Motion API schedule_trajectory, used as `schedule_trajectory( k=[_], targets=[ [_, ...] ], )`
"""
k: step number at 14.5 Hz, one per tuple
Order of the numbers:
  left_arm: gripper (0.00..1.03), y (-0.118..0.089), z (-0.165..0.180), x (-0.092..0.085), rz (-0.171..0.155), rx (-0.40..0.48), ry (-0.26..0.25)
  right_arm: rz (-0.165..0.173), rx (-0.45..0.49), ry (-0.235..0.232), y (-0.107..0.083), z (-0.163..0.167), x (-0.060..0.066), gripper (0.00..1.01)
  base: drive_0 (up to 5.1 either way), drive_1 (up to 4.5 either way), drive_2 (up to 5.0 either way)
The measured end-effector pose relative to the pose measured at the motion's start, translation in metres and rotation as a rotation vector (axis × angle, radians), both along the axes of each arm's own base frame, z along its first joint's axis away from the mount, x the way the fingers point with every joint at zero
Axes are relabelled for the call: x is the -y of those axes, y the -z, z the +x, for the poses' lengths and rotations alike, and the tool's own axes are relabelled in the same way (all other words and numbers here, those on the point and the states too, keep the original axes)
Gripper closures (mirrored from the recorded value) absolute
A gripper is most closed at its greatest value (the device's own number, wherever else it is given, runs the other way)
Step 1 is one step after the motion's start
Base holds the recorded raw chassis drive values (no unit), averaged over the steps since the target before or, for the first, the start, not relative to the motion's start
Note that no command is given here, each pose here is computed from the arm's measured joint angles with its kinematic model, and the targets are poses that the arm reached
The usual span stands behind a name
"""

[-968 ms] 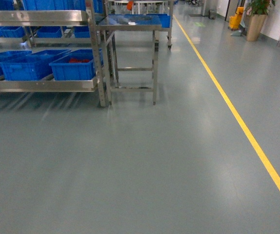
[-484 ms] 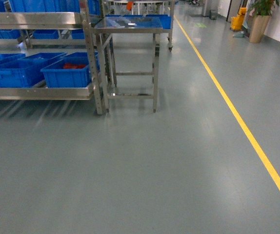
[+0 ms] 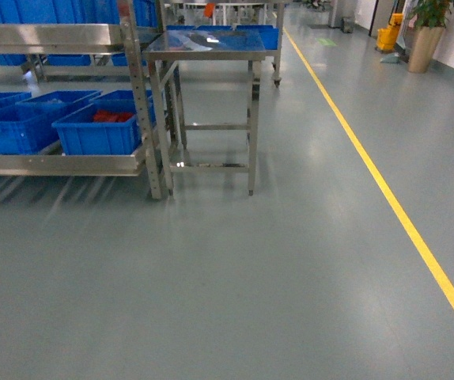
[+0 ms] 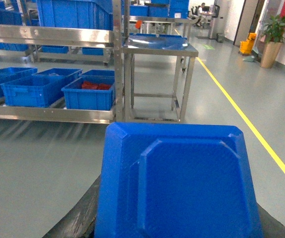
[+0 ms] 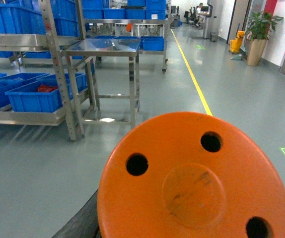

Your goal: Sort blue parts and orange caps into right shelf containers

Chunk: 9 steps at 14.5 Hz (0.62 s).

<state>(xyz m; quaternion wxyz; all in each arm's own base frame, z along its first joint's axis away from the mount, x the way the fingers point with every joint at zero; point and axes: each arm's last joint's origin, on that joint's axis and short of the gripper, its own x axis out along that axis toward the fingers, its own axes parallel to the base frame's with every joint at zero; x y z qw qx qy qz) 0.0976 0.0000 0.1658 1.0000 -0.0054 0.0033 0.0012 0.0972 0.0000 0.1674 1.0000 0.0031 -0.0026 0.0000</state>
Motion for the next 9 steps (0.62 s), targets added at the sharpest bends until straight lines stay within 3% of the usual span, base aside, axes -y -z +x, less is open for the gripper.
schedule_trajectory(
  k=[9],
  targets=[
    [0.61, -0.0004, 0.0, 0.0001, 0.0, 0.004, 0.003, 0.0, -0.004, 0.0, 0.0004, 0.0, 0.0, 0.56, 0.0, 4.26, -4.3]
  ],
)
